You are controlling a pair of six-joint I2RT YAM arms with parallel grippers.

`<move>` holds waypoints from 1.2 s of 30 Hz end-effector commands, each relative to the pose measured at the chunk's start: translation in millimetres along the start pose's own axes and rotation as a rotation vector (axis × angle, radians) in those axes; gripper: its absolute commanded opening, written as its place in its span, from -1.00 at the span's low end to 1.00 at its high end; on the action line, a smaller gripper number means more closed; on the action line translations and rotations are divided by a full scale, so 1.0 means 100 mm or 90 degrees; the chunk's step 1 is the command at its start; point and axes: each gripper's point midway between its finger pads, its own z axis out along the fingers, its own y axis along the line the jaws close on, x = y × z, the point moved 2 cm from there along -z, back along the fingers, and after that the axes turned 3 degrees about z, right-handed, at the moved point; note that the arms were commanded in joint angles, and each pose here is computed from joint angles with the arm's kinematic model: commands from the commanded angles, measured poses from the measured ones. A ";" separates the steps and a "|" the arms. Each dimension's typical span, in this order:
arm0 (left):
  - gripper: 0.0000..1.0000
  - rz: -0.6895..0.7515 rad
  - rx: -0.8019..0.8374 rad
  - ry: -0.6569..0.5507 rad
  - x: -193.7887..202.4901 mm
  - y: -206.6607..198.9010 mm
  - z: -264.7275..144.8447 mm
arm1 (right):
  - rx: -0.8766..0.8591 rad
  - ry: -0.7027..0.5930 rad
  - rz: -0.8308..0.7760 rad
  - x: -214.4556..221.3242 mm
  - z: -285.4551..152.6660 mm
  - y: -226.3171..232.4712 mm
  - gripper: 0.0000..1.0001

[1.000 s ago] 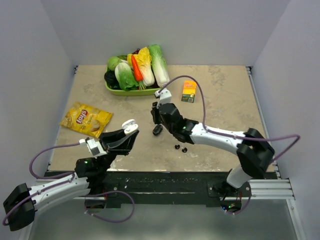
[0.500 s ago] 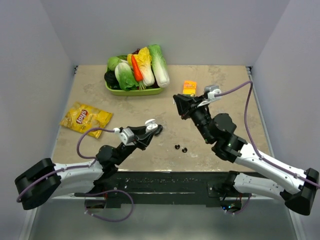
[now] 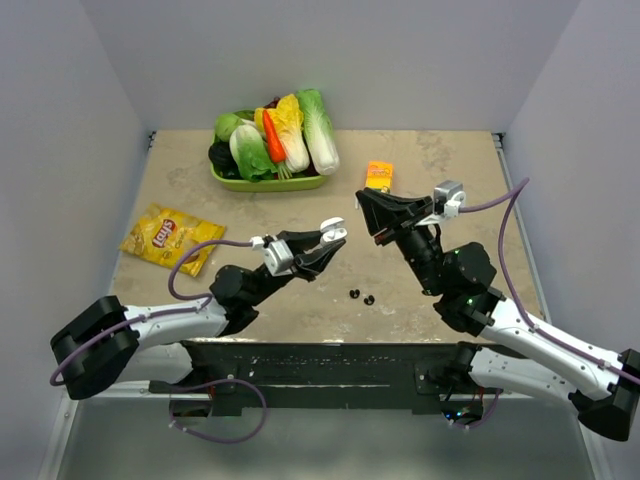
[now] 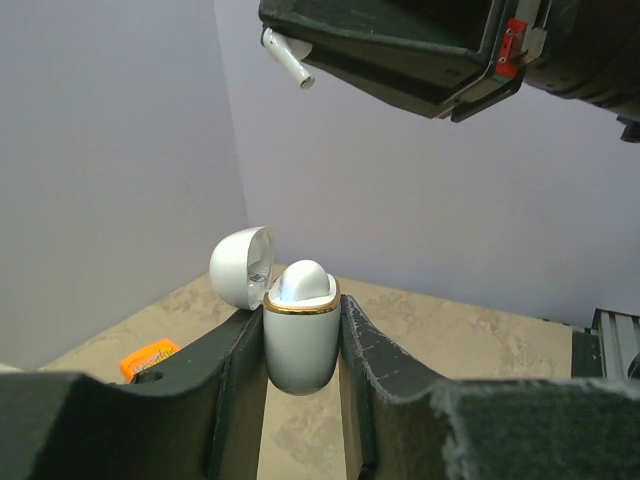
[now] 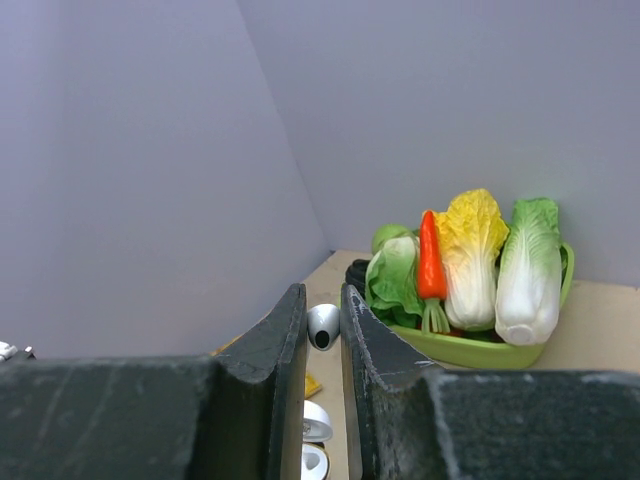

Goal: Insert the wireless bluetooth earbuds into the charging case
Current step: Place the earbud in the charging case.

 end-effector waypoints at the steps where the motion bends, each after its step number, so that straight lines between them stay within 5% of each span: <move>1: -1.00 0.075 0.000 -0.435 -1.61 0.04 -0.07 | -0.046 -0.068 0.018 -0.29 -0.01 0.14 -1.00; 10: -1.00 0.065 -0.038 -0.464 -1.77 0.18 0.12 | -0.061 -0.102 0.022 -0.44 0.01 0.21 -1.00; 23: -1.00 -0.153 -0.089 -0.433 -1.70 0.36 0.24 | -0.059 -0.146 0.025 -0.49 0.01 0.18 -1.00; 36: -1.00 -0.246 -0.049 -0.426 -1.75 0.29 0.30 | -0.056 -0.159 0.008 -0.35 0.06 0.14 -1.00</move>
